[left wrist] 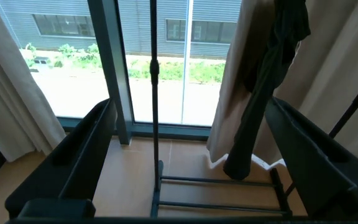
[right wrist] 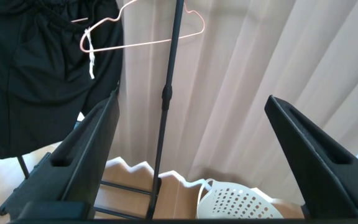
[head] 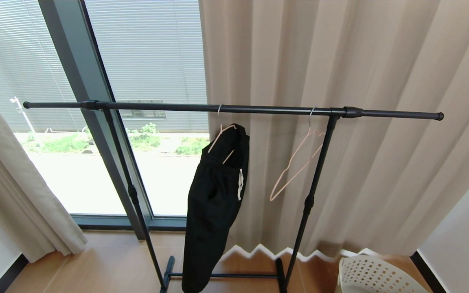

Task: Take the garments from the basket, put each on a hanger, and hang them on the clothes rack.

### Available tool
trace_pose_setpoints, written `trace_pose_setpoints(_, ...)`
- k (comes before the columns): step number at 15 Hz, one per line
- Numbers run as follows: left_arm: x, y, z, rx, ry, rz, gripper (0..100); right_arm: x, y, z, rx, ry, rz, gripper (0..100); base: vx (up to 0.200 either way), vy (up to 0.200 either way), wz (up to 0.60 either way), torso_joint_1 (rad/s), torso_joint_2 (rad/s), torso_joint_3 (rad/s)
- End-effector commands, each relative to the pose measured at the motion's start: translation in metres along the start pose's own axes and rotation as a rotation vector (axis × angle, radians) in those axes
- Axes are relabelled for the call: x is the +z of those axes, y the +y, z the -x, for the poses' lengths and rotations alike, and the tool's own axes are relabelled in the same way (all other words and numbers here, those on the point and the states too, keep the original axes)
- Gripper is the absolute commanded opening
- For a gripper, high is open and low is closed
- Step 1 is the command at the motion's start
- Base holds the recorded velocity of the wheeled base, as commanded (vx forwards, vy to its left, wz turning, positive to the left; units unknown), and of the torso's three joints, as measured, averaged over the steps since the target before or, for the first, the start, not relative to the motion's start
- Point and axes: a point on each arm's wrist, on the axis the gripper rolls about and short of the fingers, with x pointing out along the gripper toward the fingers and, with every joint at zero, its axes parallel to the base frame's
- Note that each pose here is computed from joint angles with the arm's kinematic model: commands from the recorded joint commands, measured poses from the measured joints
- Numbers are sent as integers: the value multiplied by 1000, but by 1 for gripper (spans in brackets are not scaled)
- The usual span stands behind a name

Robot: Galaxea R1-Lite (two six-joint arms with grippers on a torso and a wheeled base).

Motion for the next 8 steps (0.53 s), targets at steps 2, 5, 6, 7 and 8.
trace_pose_setpoints(2, 0, 0, 0, -7, 2, -1, 100, 0, 0, 0, 1, 1, 0, 100, 0, 0, 0, 0, 0, 0)
trace_pose_setpoints(5, 0, 0, 0, -13, 2, -1, 100, 0, 0, 0, 1, 1, 0, 100, 0, 0, 0, 0, 0, 0)
trace_pose_setpoints(6, 1, -1, 0, -36, 3, 1, 100, 0, 0, 0, 1, 0, 1, 100, 0, 0, 0, 0, 0, 0)
trace_pose_setpoints(7, 1, -1, 0, -49, 3, 1, 100, 0, 0, 0, 1, 0, -1, 100, 0, 0, 0, 0, 0, 0)
trace_pose_setpoints(8, 1, -1, 0, -52, 3, 1, 100, 0, 0, 0, -1, 1, -1, 100, 0, 0, 0, -76, 178, 105)
